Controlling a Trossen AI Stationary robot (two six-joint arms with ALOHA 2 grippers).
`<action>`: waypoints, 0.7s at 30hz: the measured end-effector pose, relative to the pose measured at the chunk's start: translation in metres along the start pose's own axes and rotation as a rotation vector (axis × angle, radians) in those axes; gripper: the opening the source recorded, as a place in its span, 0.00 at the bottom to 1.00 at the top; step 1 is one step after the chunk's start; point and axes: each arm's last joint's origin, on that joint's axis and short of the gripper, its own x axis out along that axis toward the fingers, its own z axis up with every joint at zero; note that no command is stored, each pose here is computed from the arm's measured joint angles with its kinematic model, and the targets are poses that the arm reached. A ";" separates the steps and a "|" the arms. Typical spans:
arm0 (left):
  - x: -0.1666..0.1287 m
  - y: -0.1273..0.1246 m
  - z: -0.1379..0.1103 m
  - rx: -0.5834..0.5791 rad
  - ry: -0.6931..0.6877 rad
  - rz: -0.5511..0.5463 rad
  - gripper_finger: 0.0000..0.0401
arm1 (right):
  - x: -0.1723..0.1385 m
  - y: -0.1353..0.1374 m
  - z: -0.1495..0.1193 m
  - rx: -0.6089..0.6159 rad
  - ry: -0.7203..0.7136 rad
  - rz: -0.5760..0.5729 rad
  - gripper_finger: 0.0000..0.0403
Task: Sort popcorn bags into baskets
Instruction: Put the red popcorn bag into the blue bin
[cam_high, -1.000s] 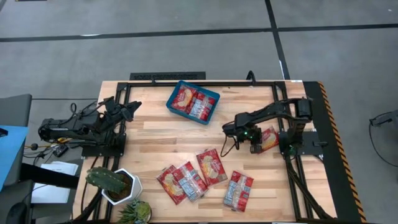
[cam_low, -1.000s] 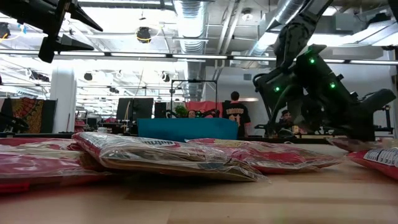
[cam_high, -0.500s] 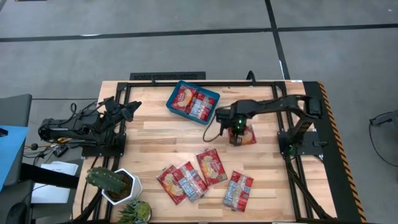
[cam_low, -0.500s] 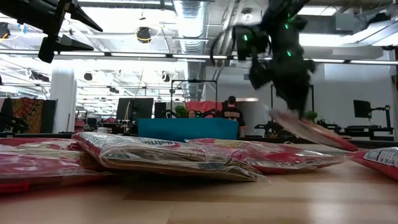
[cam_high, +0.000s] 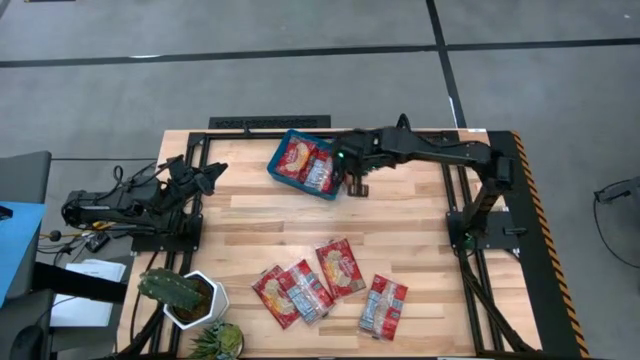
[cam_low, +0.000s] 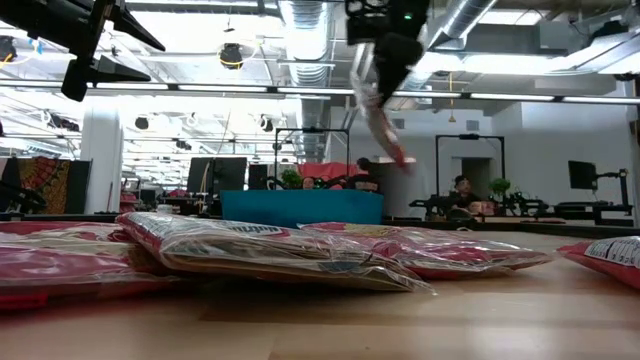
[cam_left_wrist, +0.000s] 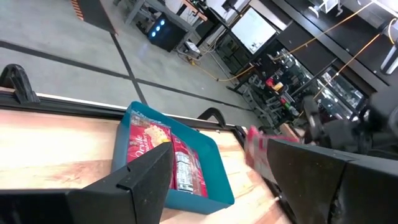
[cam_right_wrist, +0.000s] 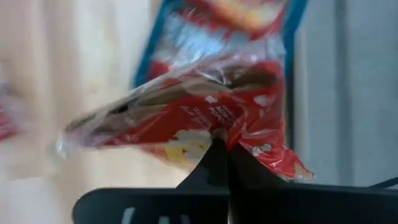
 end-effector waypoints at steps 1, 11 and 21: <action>0.000 0.000 0.000 0.000 0.000 0.000 0.62 | 0.002 -0.002 0.006 -0.050 -0.007 -0.034 0.00; 0.000 0.001 -0.001 0.013 0.007 0.008 0.62 | 0.069 -0.008 0.053 -0.440 0.083 -0.163 0.01; 0.000 0.001 -0.001 0.014 0.008 0.008 0.62 | 0.126 0.010 0.049 -0.600 0.263 -0.067 0.04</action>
